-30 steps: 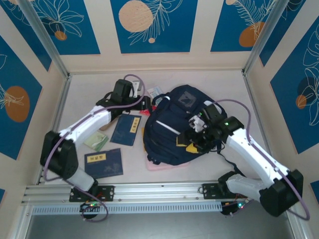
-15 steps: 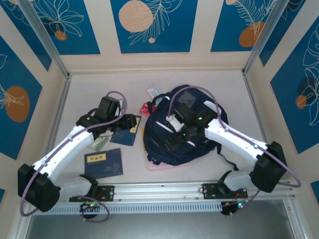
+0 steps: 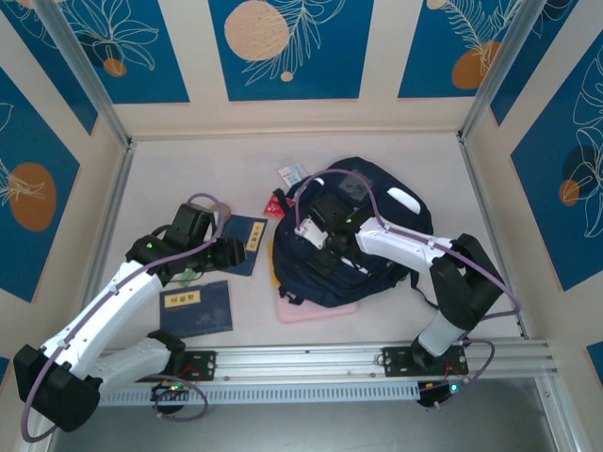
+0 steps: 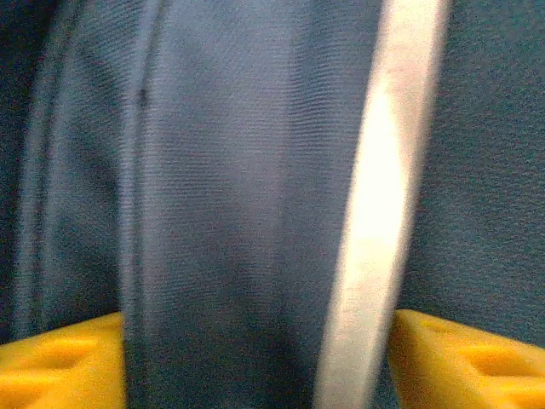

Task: Pack the student bag
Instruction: Open the student bag at the center of the table, then pick up the glasses case from the middle-left of the table, then place a glasses case in the student bag.

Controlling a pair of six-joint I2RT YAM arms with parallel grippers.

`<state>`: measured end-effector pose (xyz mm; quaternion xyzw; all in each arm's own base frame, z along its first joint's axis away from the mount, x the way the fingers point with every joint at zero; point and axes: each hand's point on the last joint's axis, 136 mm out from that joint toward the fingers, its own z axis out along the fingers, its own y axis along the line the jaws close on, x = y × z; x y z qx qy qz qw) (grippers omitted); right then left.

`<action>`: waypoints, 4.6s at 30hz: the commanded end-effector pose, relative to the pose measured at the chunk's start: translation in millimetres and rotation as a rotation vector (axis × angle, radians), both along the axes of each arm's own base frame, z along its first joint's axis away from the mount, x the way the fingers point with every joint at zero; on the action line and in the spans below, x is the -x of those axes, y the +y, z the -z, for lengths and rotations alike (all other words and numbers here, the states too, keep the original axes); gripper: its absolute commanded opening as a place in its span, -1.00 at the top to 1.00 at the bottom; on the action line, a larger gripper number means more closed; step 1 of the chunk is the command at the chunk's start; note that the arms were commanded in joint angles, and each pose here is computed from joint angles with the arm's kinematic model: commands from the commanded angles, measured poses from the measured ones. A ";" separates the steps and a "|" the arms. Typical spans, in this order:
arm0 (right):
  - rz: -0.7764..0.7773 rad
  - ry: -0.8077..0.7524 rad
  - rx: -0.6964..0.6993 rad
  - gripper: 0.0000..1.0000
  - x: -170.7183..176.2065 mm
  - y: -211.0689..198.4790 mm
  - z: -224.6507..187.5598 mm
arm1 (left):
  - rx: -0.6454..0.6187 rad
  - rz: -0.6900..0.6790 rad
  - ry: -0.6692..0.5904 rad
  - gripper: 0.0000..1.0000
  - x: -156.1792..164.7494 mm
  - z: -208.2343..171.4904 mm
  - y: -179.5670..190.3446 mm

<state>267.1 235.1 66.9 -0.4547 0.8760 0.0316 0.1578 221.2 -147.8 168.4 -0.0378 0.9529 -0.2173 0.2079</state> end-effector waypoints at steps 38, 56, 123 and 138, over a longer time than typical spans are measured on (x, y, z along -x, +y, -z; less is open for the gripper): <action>0.896 0.168 -0.551 1.00 -39.6 -88.7 -123.7 | -0.435 -0.292 0.047 -0.95 -149.1 40.7 102.0; 0.889 0.258 -0.565 1.00 -13.6 -89.0 -106.6 | -0.081 -0.152 0.130 -0.99 -199.6 107.6 71.6; 0.661 0.350 -1.208 1.00 -35.7 -57.1 -271.1 | 0.562 0.291 0.017 0.40 -106.0 -25.2 -281.1; 0.736 0.289 -1.143 1.00 -34.8 -69.7 -254.4 | 0.667 0.453 0.078 -0.99 -81.6 -33.3 -355.5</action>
